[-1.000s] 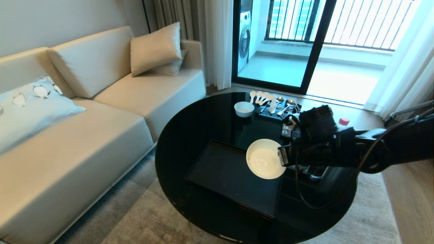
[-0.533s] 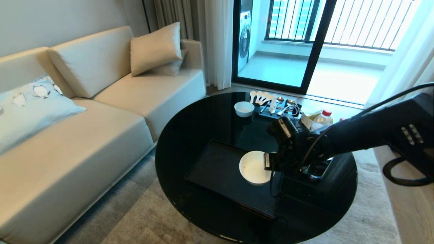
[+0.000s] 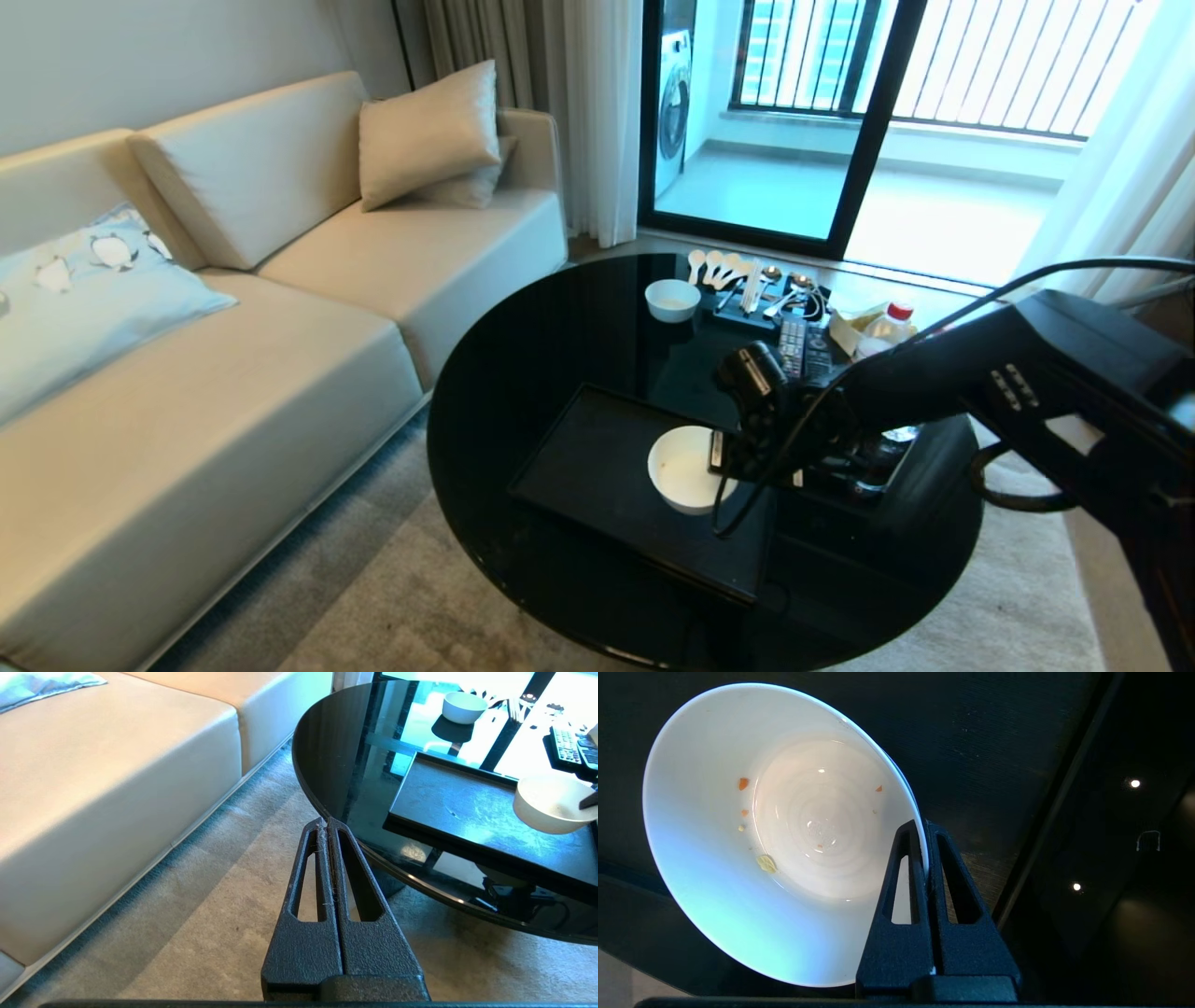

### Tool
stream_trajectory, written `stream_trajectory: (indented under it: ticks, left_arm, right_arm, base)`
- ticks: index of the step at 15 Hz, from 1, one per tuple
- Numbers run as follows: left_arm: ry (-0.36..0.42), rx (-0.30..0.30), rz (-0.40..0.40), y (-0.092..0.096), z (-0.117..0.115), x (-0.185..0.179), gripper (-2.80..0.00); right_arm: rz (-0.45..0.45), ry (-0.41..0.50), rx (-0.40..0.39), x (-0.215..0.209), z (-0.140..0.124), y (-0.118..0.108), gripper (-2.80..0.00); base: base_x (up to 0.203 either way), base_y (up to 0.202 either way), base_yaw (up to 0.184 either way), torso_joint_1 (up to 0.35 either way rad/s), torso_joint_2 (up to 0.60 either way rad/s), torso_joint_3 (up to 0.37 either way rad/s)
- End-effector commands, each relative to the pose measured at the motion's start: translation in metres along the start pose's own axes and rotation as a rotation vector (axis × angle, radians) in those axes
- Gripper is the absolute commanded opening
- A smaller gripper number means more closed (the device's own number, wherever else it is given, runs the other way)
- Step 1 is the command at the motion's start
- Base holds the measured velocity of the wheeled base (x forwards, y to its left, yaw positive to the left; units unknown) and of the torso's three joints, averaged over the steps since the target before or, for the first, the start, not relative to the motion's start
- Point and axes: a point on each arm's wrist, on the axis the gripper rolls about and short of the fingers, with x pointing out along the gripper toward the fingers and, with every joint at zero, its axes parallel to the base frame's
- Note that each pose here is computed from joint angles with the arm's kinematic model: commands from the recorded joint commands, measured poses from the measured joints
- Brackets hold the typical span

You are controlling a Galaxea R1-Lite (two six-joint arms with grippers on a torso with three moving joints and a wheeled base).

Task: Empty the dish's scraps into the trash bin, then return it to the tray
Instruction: Put the bowl back to the table

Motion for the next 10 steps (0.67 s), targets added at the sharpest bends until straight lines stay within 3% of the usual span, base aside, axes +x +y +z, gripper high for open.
stream_trajectory:
  ticks: [1, 10]
  left_arm:
    - [-0.001, -0.001, 0.001, 0.0, 0.0, 0.0, -2.8]
    - [-0.001, -0.001, 0.001, 0.0, 0.0, 0.0, -2.8]
  right_arm:
    - [0.002, 0.002, 0.006, 0.011, 0.001, 0.003, -2.8]
    - [-0.023, 0.012, 0.074, 0.027, 0.0, -0.007, -2.8]
  base:
    - [0.0, 0.0, 0.0, 0.0, 0.0, 0.0]
    - [0.0, 0.0, 0.0, 0.0, 0.0, 0.0]
